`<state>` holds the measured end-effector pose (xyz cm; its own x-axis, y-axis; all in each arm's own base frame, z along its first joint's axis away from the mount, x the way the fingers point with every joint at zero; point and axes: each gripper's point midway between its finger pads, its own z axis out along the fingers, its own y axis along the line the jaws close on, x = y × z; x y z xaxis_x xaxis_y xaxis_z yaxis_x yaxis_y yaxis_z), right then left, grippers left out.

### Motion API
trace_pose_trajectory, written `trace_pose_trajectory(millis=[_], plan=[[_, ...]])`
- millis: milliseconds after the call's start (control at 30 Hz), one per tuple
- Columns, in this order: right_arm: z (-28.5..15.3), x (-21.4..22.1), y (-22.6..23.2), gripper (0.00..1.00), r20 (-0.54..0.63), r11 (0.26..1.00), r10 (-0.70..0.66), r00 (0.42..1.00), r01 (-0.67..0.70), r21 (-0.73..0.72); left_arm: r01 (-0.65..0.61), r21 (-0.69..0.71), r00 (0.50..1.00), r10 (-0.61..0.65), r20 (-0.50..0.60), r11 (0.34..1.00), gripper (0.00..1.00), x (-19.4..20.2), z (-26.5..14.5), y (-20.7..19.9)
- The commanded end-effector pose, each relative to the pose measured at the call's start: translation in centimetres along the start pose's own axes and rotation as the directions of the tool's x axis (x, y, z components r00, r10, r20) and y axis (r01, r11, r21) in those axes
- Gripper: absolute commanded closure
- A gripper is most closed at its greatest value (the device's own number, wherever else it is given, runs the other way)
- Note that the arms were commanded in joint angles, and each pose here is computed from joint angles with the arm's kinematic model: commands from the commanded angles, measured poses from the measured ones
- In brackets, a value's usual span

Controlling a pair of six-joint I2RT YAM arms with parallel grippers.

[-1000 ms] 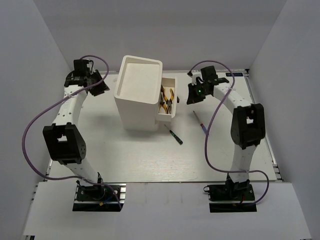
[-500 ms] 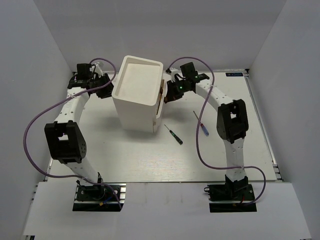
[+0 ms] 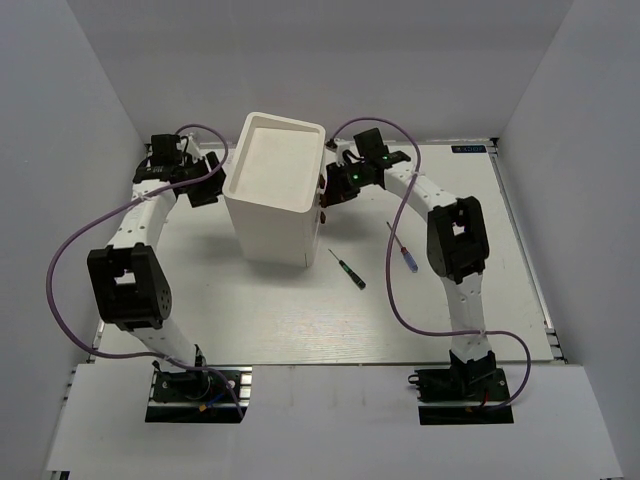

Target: Sort the tools into containers

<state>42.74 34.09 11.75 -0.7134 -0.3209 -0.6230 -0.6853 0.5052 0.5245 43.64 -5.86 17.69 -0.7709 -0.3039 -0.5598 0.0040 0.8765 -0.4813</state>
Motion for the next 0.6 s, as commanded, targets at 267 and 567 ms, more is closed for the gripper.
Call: trace_pose_trajectory(millis=[267,567], plan=[[1.4,3.3,0.6,0.39,0.094,0.928,-0.334,0.938,0.344,-0.145,0.105,-0.009,0.994,-0.104,0.022,0.994,0.23,0.8,-3.7,-1.6],[2.8,1.6,-1.5,0.34,0.253,0.828,-0.534,0.807,0.56,-0.038,0.112,-0.015,0.994,-0.112,0.007,0.994,0.21,2.3,-3.7,-1.2]])
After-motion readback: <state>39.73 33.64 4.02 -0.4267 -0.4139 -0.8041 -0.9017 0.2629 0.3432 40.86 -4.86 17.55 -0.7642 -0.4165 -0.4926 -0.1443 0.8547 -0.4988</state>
